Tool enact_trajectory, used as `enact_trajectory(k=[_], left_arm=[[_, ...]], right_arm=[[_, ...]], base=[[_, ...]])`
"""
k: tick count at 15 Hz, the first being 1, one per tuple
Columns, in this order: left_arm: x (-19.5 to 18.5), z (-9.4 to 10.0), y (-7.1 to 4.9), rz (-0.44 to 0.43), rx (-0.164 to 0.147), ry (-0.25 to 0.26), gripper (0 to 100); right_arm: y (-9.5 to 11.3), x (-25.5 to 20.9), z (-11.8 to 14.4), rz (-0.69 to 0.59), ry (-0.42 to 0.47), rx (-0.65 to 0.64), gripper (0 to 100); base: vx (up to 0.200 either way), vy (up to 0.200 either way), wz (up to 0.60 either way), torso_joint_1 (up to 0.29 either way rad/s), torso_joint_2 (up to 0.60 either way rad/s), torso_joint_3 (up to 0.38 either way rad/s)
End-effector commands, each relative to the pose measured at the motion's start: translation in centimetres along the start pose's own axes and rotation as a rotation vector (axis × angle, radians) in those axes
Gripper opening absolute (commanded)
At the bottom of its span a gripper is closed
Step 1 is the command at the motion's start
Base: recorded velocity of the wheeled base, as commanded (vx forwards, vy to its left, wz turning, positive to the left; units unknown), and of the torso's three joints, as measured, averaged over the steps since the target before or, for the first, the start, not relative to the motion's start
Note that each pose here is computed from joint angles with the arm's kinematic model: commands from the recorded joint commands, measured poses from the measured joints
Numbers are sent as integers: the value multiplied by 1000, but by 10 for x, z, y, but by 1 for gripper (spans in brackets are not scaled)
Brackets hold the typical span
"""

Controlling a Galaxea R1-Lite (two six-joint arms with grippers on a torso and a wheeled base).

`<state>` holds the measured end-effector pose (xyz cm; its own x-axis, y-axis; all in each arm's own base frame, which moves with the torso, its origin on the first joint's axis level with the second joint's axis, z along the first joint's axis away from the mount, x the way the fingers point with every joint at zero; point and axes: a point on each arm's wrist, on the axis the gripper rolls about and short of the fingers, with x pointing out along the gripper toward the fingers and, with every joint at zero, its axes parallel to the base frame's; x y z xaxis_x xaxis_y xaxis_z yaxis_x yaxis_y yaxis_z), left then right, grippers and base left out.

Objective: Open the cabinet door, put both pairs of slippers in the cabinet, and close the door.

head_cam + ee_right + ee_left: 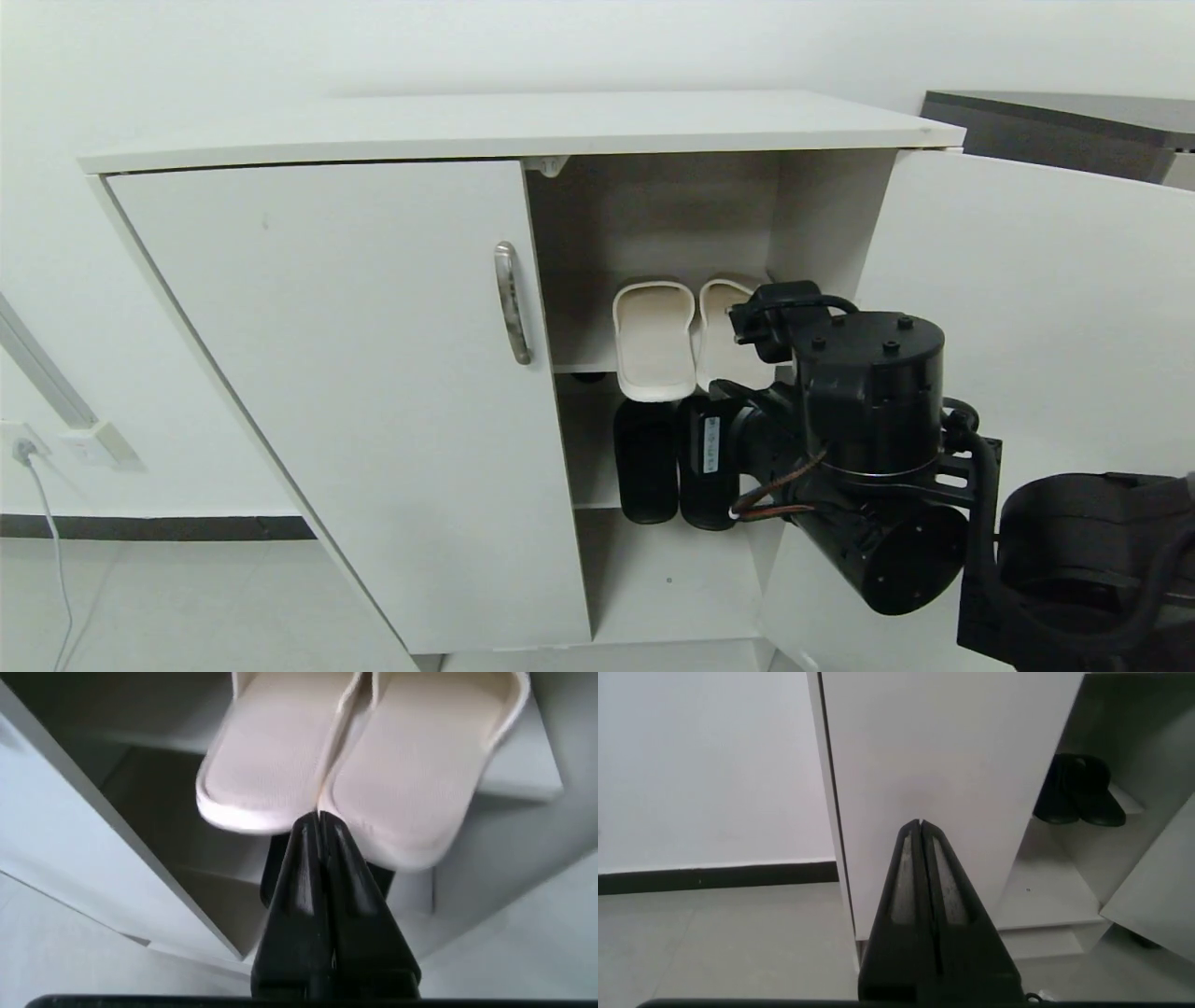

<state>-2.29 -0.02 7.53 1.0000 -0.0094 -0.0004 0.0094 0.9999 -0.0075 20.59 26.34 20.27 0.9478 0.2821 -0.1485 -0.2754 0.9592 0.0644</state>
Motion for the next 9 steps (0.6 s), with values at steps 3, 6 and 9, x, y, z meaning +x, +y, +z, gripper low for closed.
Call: enact_trajectory(k=[3,6,9], left_arm=[[0,0,0,0,0,1,0],[0,0,0,0,0,1,0],[0,0,0,0,0,1,0]], right_arm=[[0,1,-3,0,8,-8,0],[0,0,-5,-1,13,-12,0],[-1,1,-9,-3,24,-20,0]], base=[[-200,0,0,1,2,6],[-200,0,0,2,-1,2],[-200,0,0,5,2,4]])
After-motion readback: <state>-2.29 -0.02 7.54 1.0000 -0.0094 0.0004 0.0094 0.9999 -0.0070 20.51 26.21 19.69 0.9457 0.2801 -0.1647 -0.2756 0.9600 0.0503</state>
